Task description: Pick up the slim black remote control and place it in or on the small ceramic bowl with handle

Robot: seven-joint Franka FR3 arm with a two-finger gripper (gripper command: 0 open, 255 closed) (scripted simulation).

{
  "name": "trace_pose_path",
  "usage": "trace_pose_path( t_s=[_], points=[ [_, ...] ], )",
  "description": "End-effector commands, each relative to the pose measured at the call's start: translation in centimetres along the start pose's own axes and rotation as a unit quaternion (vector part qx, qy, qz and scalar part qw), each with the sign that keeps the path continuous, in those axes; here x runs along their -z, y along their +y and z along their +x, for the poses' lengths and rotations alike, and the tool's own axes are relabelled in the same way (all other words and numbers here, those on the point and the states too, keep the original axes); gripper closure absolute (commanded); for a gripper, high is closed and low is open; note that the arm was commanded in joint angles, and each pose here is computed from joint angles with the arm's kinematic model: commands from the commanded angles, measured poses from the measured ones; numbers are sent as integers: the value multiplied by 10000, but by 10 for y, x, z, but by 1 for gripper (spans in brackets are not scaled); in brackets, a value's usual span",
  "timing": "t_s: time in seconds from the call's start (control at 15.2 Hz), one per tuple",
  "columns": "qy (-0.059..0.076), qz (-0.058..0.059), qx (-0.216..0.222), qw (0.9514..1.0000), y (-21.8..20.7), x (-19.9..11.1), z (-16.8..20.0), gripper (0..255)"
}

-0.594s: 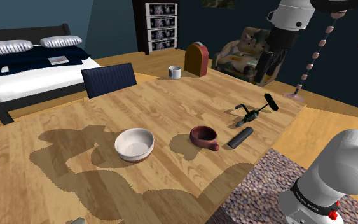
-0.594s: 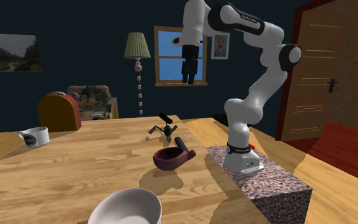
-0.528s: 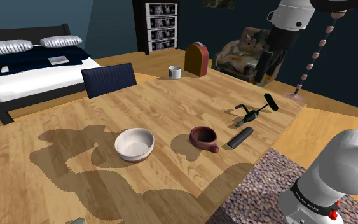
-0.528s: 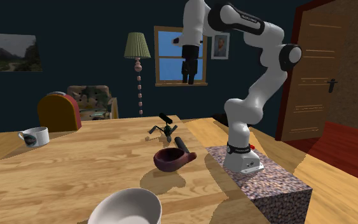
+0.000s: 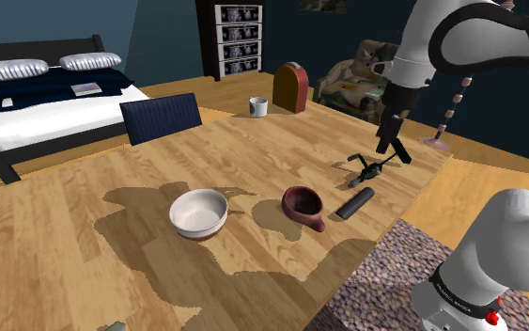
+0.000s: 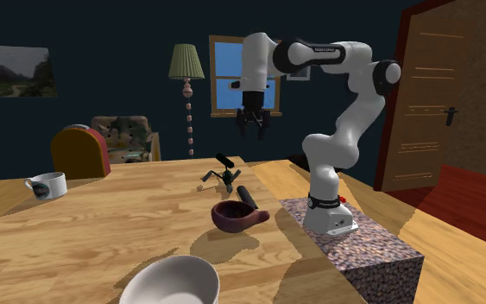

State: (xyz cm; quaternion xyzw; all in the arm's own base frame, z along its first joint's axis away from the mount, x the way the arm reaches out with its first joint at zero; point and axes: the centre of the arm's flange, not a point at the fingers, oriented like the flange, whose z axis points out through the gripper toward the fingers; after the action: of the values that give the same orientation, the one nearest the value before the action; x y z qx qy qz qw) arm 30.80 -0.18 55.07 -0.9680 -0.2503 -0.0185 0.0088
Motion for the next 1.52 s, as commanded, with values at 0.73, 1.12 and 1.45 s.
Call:
trace_pose_path(
  t_s=[0.73, 1.12, 1.45],
  points=[
    [-375, 344, 4263, 9031, 43, -168, 5, 0],
    [-433, 397, 4914, 8689, 47, -212, 7, 0],
    [-433, 397, 4914, 8689, 47, -236, 4, 0]
  ],
)
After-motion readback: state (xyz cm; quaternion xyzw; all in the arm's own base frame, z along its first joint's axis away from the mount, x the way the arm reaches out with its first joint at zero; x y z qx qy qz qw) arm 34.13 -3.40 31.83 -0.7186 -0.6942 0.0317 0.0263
